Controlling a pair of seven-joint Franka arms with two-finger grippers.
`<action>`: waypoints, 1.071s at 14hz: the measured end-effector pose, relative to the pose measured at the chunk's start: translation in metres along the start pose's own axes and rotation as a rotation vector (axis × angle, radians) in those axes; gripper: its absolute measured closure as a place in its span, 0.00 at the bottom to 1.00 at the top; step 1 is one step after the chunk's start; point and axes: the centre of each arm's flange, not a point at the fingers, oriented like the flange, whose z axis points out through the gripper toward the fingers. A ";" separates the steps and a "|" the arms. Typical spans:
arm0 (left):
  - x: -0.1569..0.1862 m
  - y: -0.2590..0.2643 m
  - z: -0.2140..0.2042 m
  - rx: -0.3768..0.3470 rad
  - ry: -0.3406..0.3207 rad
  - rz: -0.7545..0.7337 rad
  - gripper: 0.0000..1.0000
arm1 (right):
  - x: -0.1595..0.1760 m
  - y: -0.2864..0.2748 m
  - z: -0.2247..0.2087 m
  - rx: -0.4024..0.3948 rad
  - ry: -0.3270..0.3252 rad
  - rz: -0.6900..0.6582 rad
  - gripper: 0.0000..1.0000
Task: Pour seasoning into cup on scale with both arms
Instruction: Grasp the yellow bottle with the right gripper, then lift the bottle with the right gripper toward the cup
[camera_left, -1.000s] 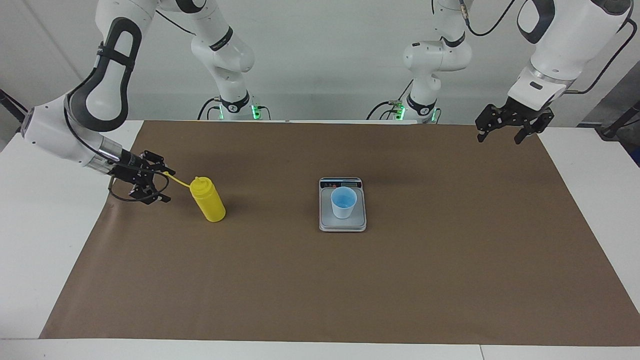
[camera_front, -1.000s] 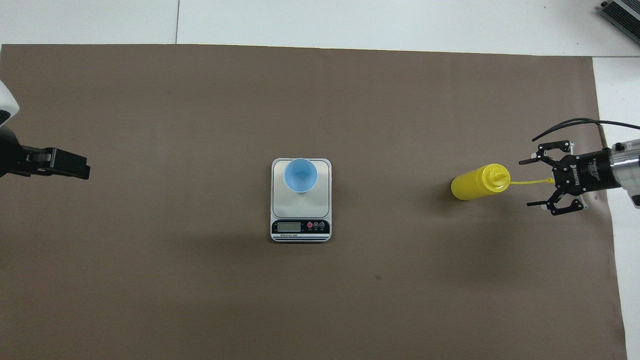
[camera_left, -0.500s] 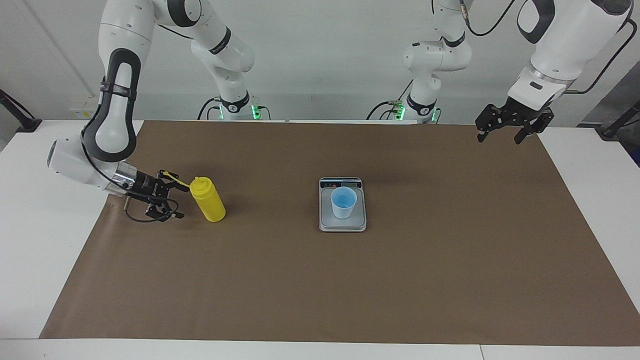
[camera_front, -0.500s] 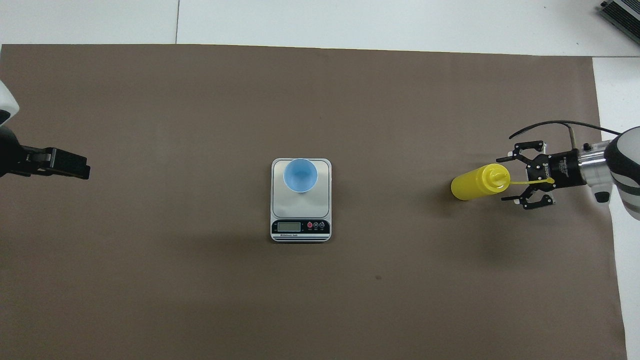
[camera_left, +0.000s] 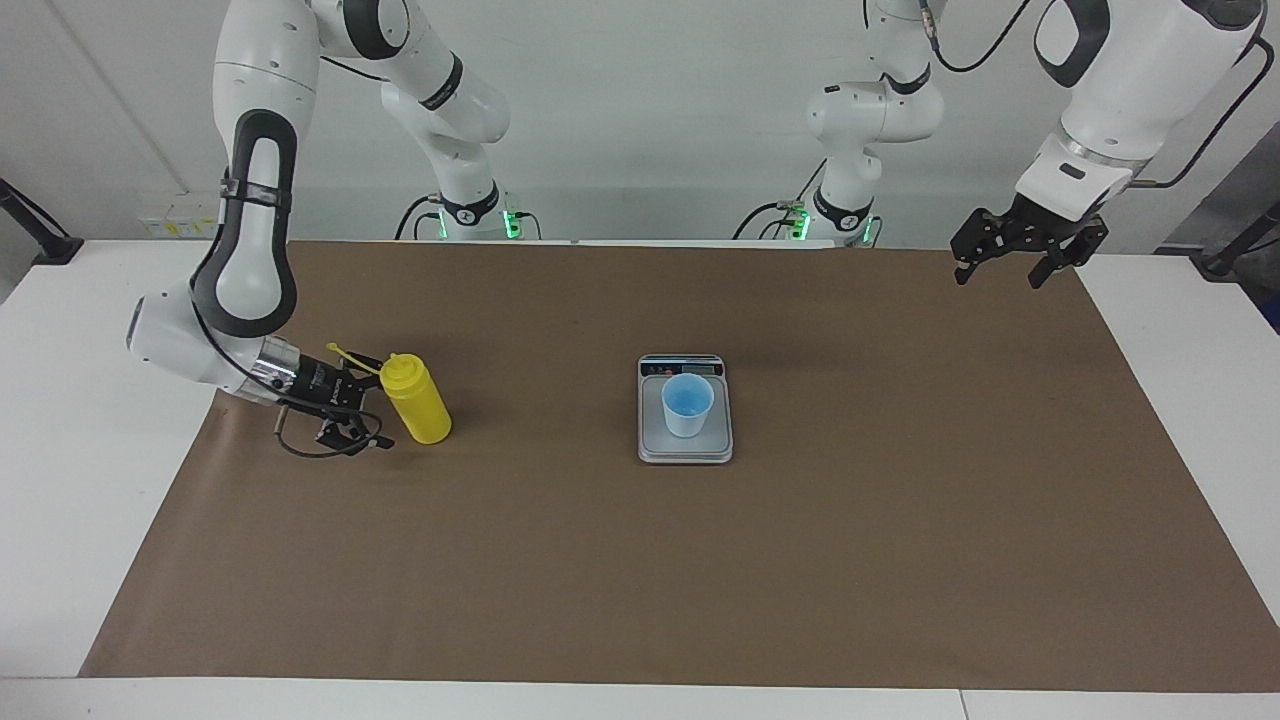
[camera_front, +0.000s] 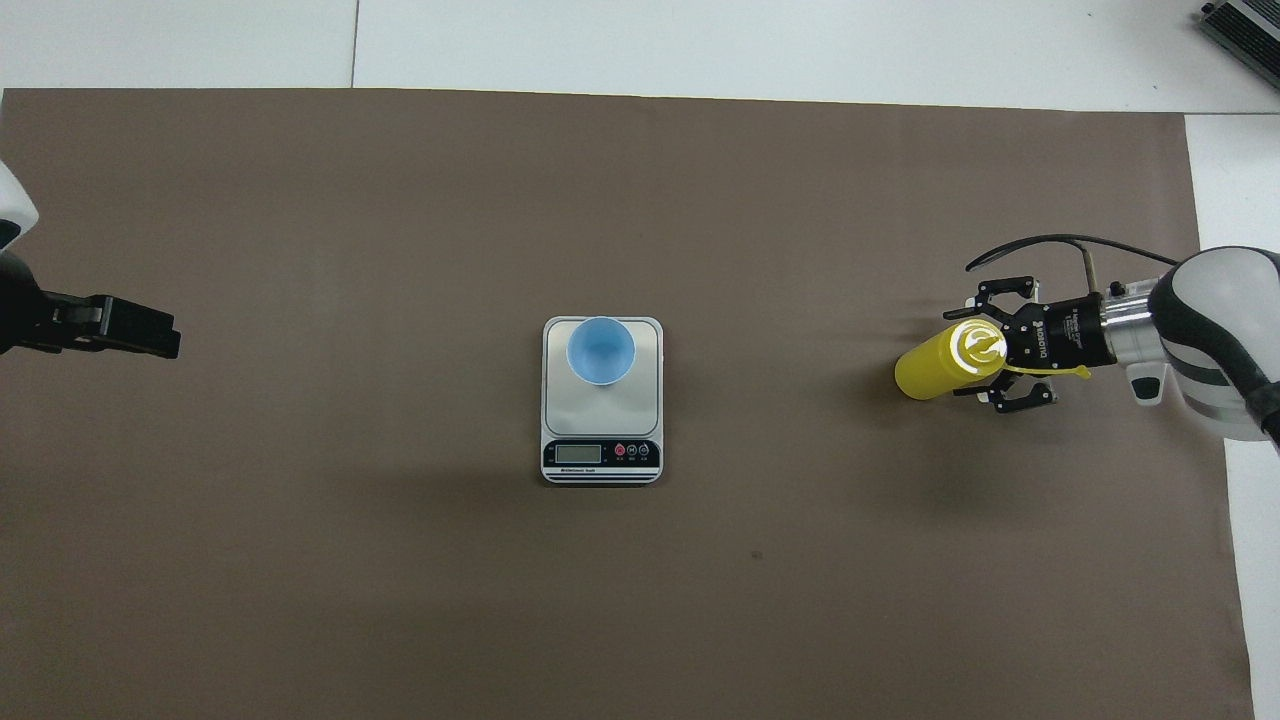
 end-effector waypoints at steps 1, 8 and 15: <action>0.000 0.000 0.000 0.000 0.000 0.000 0.00 | 0.001 0.001 0.001 -0.004 -0.003 0.002 0.00; 0.000 0.000 0.000 0.000 0.000 0.000 0.00 | -0.010 0.012 0.007 -0.081 -0.064 -0.018 0.00; 0.000 0.000 0.000 0.000 0.000 0.000 0.00 | -0.035 0.006 0.008 -0.070 -0.043 -0.084 0.36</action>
